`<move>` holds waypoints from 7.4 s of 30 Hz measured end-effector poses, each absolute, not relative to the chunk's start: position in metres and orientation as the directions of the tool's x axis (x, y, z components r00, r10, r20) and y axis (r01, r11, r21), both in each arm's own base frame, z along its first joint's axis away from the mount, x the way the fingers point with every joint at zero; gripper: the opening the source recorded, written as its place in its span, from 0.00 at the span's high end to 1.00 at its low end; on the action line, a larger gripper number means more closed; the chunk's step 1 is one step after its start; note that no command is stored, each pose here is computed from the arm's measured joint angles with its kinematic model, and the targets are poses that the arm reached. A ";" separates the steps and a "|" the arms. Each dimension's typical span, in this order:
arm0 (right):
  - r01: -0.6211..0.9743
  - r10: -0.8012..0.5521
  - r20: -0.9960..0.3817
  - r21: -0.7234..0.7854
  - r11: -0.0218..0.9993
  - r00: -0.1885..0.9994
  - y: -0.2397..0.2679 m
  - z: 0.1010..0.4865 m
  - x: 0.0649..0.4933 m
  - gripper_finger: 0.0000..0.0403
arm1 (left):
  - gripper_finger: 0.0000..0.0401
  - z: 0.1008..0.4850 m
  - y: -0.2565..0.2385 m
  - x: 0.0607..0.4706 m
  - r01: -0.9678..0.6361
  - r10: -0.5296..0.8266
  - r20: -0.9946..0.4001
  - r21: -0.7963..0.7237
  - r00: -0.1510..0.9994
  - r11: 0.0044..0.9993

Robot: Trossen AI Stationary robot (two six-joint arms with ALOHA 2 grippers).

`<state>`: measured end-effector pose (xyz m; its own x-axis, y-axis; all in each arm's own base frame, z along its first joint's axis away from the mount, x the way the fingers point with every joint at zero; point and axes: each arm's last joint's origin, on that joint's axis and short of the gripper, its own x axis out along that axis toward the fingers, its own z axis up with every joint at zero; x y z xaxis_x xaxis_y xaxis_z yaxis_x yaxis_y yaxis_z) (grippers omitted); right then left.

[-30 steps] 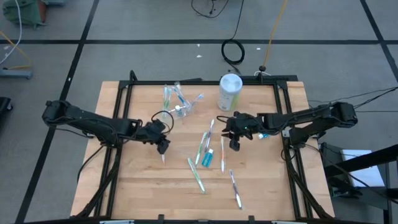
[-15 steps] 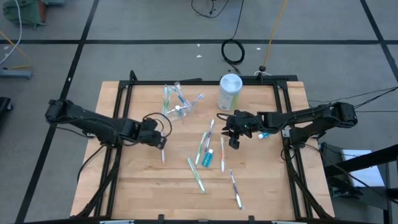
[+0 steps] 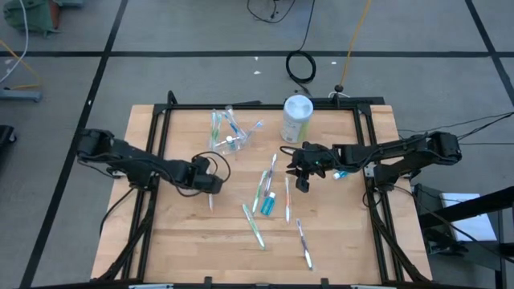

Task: Pick & Place toothbrushing station
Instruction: Put the orange toothbrush into the transparent organizer, then put the mouthwash into the transparent organizer

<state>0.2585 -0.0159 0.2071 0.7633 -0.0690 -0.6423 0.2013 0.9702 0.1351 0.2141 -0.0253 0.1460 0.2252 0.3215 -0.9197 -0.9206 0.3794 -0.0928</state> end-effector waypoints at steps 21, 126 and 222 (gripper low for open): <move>0.184 -0.069 -0.644 0.112 0.977 0.762 -0.016 0.207 0.258 0.79 | 0.95 0.134 -0.050 0.220 -0.919 0.249 -0.945 -0.108 0.213 0.378; 0.141 -0.069 -0.595 0.076 0.987 0.801 -0.016 0.212 0.262 0.79 | 0.99 0.202 0.068 0.179 -0.631 0.610 0.185 0.091 0.771 0.770; 0.087 -0.075 -0.502 0.001 0.996 0.861 -0.015 0.221 0.268 0.58 | 0.56 0.166 0.018 0.196 -0.676 0.683 0.000 -0.149 0.730 0.722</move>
